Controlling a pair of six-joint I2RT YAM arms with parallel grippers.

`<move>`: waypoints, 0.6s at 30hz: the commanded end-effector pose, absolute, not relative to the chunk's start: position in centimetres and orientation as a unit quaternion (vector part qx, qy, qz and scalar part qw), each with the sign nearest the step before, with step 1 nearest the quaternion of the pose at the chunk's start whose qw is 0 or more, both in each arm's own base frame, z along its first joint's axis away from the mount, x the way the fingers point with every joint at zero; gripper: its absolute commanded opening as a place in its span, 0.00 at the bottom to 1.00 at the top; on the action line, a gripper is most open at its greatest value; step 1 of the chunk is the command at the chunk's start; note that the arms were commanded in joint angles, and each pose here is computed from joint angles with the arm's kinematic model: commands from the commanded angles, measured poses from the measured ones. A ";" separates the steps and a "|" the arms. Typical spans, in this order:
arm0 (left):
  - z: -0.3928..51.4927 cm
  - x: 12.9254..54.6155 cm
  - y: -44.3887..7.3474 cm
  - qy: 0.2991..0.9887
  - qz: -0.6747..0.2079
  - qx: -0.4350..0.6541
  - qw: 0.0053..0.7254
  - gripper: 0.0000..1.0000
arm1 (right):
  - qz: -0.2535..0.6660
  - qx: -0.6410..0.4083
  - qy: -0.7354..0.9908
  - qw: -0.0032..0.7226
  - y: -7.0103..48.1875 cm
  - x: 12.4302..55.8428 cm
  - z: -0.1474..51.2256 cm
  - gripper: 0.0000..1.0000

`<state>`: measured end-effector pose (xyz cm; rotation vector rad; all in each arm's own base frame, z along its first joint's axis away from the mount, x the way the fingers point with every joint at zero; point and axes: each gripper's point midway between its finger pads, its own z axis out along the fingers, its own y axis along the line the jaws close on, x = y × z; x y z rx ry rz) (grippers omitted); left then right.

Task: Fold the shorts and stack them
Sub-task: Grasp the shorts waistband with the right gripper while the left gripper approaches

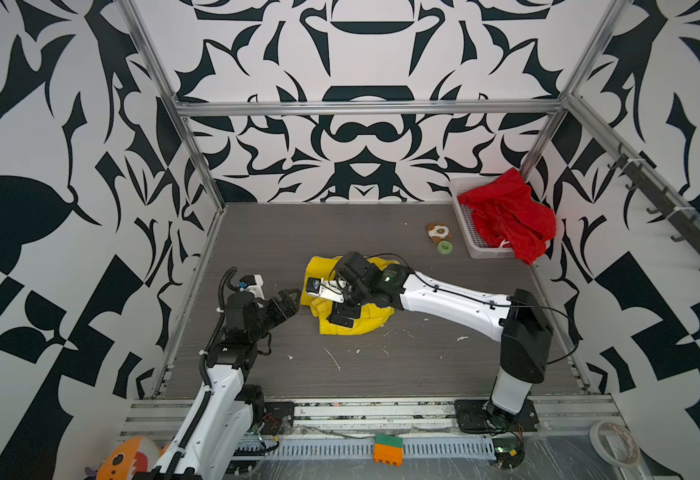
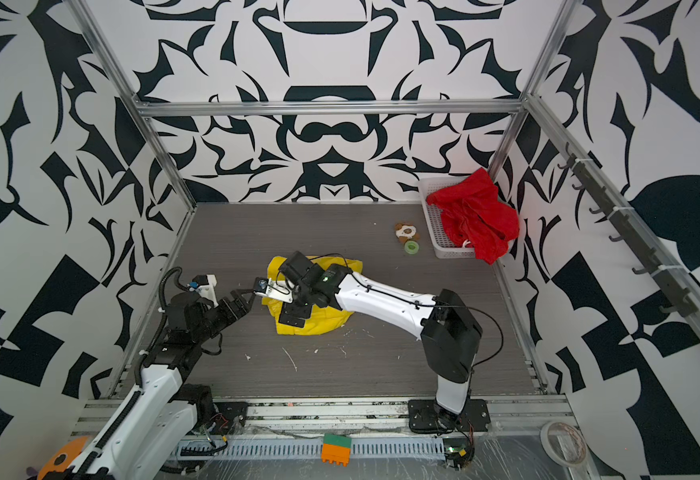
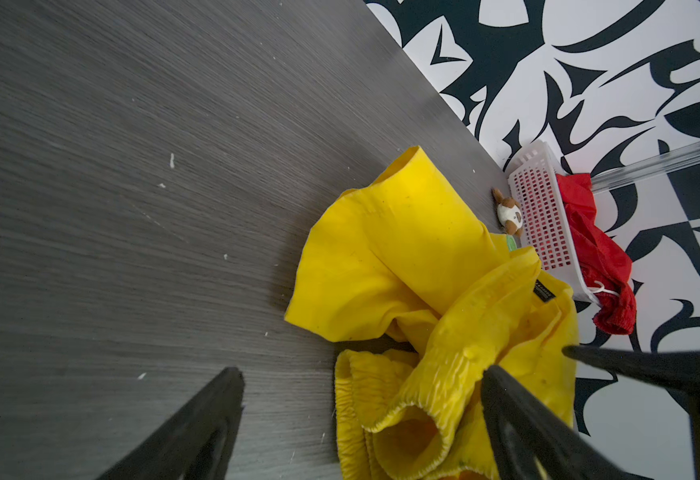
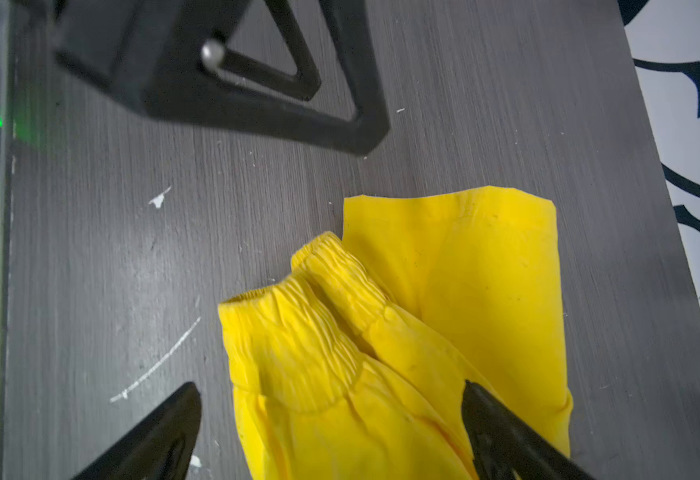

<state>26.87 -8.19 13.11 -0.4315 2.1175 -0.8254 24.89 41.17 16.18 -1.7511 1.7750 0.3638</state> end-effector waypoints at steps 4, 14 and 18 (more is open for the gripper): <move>12.4 27.0 -8.8 0.839 -0.339 -0.164 0.394 0.93 | 0.153 -0.744 0.589 0.276 41.0 22.9 15.8 0.97; 12.2 27.8 -9.3 0.835 -0.353 -0.156 0.391 0.92 | 0.165 -0.758 0.574 0.262 43.4 23.9 14.7 0.70; 12.6 27.8 -9.5 0.835 -0.357 -0.150 0.391 0.92 | 0.169 -0.756 0.572 0.269 43.3 23.7 15.6 0.52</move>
